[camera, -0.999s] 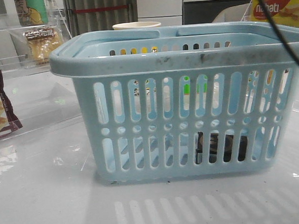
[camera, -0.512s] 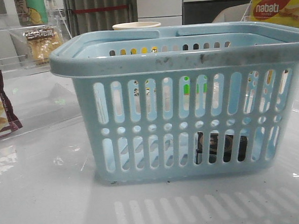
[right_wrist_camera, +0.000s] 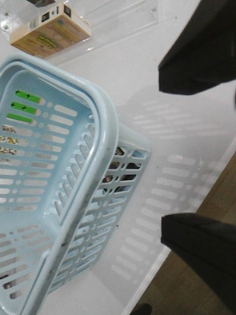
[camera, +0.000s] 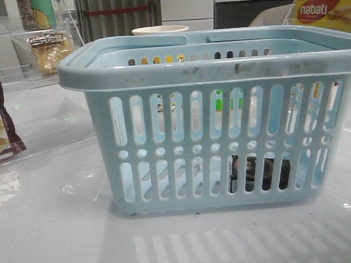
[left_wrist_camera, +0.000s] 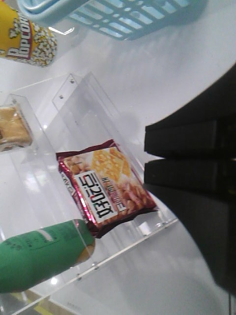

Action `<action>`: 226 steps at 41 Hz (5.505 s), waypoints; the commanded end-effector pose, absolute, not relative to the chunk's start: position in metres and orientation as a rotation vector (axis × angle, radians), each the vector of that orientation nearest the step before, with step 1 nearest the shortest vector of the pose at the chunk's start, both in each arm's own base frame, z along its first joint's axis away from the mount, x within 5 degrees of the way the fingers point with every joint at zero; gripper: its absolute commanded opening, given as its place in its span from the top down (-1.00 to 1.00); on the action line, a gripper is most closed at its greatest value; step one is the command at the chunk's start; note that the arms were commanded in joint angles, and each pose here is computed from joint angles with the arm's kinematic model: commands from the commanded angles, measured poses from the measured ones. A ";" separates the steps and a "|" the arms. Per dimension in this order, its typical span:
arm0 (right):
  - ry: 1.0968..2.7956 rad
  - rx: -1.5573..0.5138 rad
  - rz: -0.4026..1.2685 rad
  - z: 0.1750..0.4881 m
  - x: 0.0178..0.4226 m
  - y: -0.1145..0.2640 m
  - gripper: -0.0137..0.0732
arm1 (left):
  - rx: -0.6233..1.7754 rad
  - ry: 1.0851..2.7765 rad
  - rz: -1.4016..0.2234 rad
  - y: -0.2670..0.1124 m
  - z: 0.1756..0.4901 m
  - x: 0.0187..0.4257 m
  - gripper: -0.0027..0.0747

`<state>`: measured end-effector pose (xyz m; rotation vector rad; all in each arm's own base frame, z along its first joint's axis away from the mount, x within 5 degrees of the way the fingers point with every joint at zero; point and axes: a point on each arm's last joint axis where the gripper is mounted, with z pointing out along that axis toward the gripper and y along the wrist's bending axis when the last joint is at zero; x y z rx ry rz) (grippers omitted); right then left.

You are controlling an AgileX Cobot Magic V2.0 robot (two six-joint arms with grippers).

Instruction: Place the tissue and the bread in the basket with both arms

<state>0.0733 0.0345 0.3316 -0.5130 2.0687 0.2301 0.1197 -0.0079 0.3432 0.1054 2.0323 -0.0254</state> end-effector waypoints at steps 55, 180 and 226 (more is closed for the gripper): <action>2.047 -0.520 0.224 0.337 0.073 0.034 -0.70 | 0.153 2.052 -0.055 -0.046 0.338 0.448 -0.70; 2.049 -0.521 0.223 0.337 0.073 0.034 -0.70 | 1.124 2.221 -0.145 -0.258 0.354 0.307 0.70; 2.050 -0.521 0.223 0.337 0.073 0.034 -0.70 | 1.149 2.281 -0.140 -0.266 0.332 0.315 -0.38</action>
